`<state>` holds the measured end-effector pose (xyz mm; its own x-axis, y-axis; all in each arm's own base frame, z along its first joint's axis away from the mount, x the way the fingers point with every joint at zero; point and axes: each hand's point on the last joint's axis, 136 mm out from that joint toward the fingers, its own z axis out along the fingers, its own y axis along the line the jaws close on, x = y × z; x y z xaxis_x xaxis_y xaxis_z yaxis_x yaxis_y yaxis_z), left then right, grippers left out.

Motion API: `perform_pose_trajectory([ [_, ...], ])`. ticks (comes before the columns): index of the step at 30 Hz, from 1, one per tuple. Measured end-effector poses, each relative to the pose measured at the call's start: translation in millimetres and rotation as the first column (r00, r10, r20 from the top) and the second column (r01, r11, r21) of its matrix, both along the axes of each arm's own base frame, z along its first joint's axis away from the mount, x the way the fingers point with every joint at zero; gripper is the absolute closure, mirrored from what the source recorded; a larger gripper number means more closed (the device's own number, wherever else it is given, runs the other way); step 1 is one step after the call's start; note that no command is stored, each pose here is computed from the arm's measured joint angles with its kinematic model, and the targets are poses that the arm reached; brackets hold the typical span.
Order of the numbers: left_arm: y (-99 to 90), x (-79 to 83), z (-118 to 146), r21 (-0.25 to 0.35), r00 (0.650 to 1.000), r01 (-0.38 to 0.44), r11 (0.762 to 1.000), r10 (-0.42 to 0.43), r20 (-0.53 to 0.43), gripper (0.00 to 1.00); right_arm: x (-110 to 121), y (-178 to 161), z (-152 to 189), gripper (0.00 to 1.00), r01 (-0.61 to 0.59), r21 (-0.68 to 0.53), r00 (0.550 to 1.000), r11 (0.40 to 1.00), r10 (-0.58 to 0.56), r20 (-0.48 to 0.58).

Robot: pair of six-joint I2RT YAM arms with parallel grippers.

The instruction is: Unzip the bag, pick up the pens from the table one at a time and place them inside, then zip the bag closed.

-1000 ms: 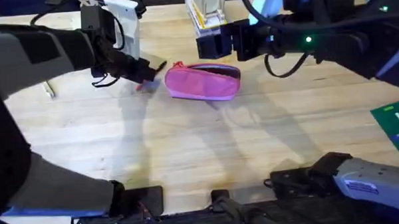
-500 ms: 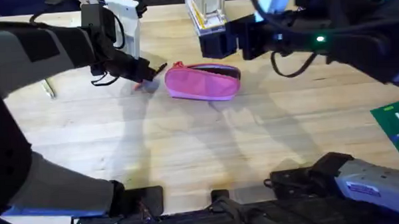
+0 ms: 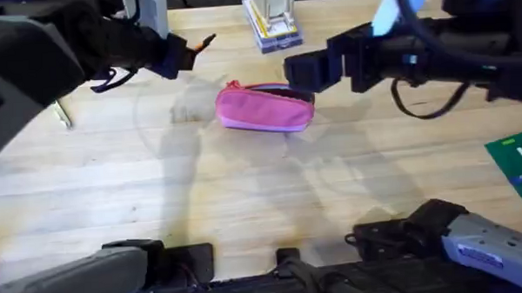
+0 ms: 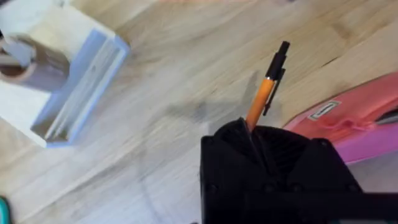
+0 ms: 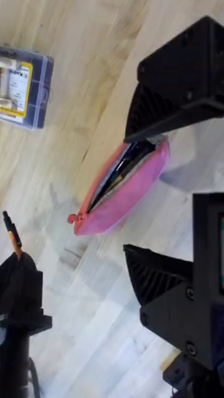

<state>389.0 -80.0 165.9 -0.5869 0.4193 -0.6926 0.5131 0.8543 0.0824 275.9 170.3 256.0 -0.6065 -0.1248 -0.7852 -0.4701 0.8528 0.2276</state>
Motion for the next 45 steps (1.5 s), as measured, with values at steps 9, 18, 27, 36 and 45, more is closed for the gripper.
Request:
perform_pose_trajectory([
  [9,-64.1,-26.4,47,-0.081,0.973,0.208,0.975,-0.198,0.119,0.960,-28,-14,16,0.004,-0.001,0.011,1.000,1.000,0.000,0.023],
  [18,-139.5,-67.9,61,-0.158,0.855,0.514,0.843,-0.487,0.179,0.959,-56,-28,22,0.004,-0.003,0.010,1.000,1.000,0.002,0.026],
  [27,-195.0,-87.9,46,-0.111,0.684,0.724,0.681,-0.689,0.240,0.959,-66,-33,30,0.004,-0.003,0.024,0.998,1.000,0.002,0.056],
  [36,-226.7,-78.3,1,-0.132,0.633,0.774,0.620,-0.744,0.214,0.958,-68,-34,27,0.004,-0.003,0.017,0.999,1.000,0.002,0.043],
  [45,-220.4,-73.4,-43,-0.149,0.668,0.743,0.652,-0.739,0.094,0.959,-68,-34,27,0.004,-0.003,0.018,0.999,1.000,0.002,0.043],
])
